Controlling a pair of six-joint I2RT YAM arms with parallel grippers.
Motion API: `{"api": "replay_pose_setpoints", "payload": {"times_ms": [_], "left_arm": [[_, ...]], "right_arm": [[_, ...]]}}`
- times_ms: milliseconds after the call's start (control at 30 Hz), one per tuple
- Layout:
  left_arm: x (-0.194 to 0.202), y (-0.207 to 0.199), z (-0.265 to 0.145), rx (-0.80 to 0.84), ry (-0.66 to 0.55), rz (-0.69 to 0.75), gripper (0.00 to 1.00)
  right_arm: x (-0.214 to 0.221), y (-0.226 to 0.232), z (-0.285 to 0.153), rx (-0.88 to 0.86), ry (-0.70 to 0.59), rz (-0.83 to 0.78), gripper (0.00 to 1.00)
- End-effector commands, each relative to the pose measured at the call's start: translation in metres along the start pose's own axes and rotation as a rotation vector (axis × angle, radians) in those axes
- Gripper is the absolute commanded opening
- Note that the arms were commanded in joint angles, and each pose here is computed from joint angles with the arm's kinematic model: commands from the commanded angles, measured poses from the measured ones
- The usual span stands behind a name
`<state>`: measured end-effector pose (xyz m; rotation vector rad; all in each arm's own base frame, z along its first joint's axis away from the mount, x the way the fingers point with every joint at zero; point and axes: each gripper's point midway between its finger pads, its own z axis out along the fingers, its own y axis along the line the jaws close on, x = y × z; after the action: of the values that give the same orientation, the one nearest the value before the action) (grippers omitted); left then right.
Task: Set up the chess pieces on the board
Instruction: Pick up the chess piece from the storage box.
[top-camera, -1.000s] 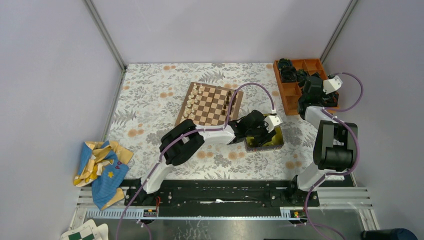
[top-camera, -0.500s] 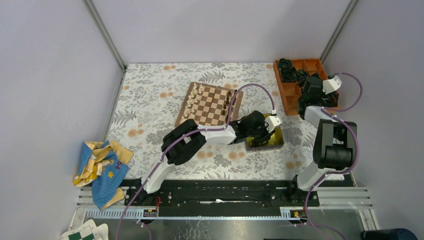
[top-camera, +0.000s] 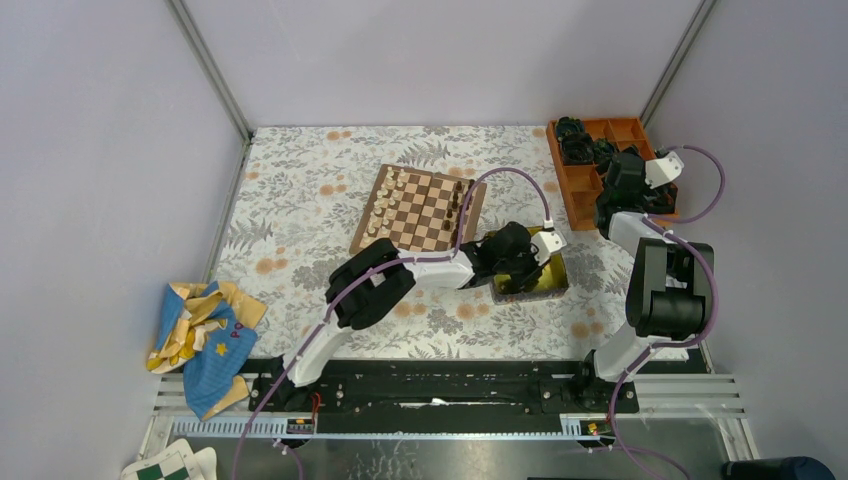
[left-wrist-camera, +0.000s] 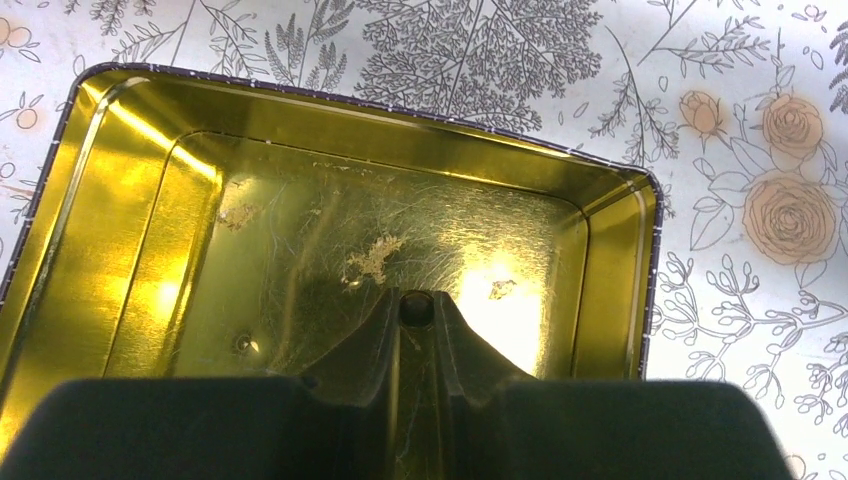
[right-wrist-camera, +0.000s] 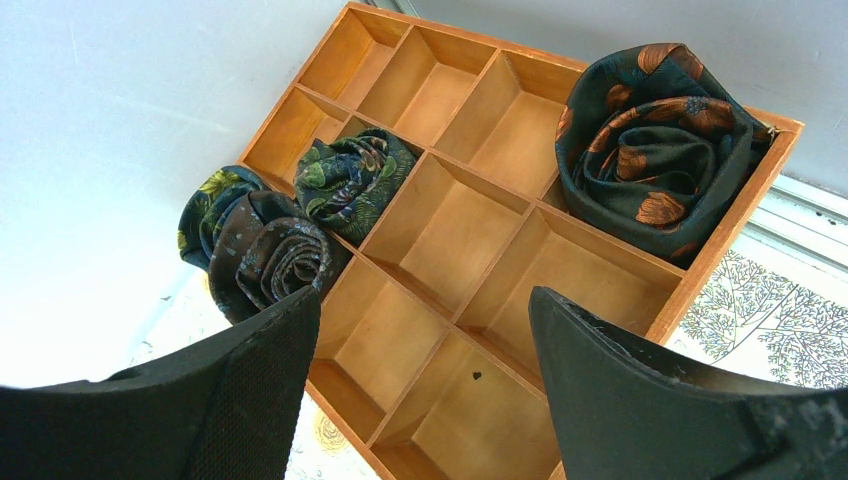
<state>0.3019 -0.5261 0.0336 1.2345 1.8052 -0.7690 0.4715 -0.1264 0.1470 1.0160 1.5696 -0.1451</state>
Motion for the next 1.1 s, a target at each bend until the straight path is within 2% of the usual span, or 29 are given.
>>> {"api": "replay_pose_setpoints", "payload": {"times_ms": [0,433,1067], "left_arm": [[-0.017,0.011,0.009,-0.033,-0.064,0.002,0.17],[-0.029,0.018,-0.004,-0.085,-0.114,-0.008,0.0],[-0.051,0.024,-0.02,-0.138,-0.168,0.006,0.0]], "right_arm": [[-0.007,0.009,0.003,-0.033,-0.025,0.033,0.83],[-0.006,0.01,0.002,-0.038,-0.022,0.038,0.83],[-0.003,0.011,0.002,-0.045,-0.011,0.041,0.83]]}}
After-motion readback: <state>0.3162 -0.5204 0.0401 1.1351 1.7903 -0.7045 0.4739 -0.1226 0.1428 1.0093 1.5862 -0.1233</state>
